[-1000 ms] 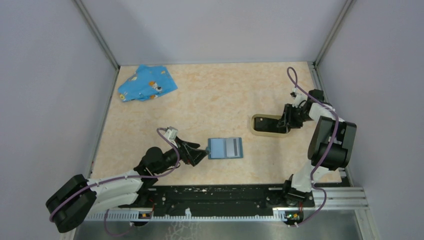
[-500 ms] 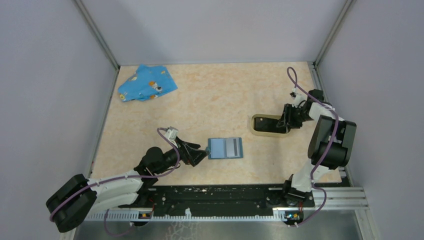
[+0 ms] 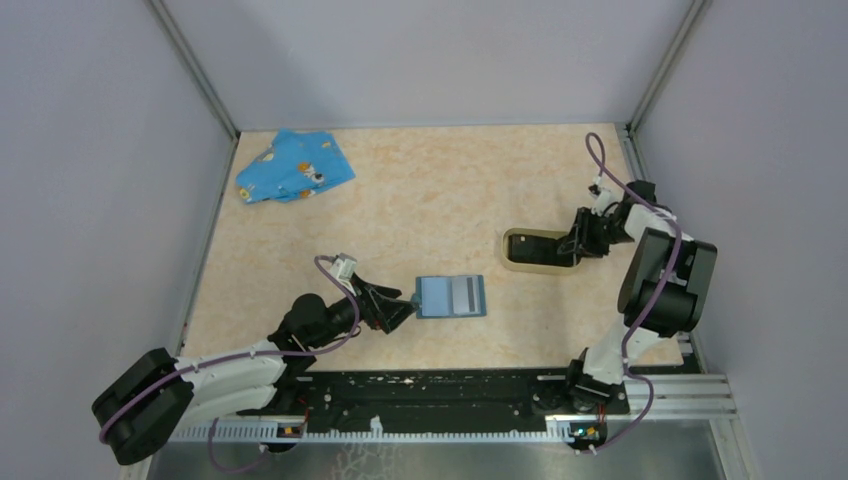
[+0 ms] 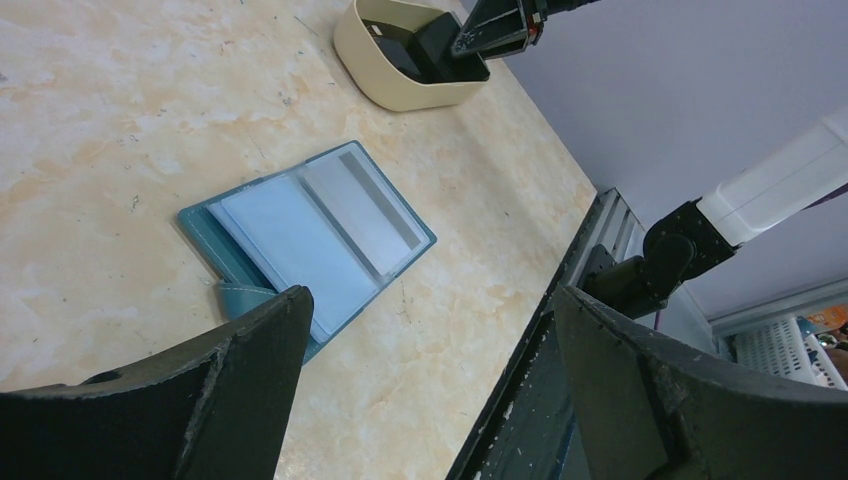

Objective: Put the credit cards into the card holder
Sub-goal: Pick up the credit card from the storage box.

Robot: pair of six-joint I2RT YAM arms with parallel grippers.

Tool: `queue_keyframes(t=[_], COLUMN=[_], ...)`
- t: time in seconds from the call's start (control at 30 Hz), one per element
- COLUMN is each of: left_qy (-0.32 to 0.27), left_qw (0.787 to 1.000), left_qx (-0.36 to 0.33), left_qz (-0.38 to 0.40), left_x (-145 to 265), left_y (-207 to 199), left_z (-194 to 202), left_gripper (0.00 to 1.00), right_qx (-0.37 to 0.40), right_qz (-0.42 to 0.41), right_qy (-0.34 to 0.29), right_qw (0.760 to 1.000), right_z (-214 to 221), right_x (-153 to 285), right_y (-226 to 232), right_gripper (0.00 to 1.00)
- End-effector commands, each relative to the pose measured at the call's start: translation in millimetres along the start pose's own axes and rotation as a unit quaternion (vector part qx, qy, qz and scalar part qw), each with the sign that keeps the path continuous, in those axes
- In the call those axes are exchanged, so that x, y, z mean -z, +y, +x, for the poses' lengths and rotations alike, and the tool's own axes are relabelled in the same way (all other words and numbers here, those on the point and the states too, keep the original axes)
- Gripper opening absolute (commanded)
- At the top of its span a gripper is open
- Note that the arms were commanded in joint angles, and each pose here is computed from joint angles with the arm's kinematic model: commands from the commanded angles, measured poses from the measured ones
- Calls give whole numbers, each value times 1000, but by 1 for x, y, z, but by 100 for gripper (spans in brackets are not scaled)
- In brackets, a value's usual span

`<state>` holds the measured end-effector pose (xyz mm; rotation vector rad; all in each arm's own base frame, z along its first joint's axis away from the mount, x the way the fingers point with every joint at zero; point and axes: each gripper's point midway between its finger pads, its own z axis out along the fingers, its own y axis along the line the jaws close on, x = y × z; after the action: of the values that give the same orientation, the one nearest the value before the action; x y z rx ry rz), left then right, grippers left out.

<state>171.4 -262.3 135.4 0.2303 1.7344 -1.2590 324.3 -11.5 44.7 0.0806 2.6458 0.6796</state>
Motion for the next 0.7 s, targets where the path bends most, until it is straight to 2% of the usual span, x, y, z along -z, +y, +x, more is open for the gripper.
queue_keyframes(t=[0.0, 0.33, 0.53, 0.67], left_qy=[-3, -3, -3, -3], left_qw=[1000, 1000, 1000, 1000], left_qx=[4, 4, 5, 5], left_qz=[13, 11, 11, 11], left_x=[1, 2, 2, 2], left_y=[-6, -5, -5, -5], left_z=[-2, -1, -1, -1], left_gripper=[96, 96, 96, 96], right_qx=[-11, -40, -45, -50], right_qz=[-38, -90, -88, -88], right_qy=[-38, -45, -54, -55], right_qw=[998, 994, 994, 993], right_z=[-21, -21, -23, -23], right_x=[19, 28, 33, 34], right_y=[7, 10, 6, 3], right_gripper=[35, 29, 28, 23])
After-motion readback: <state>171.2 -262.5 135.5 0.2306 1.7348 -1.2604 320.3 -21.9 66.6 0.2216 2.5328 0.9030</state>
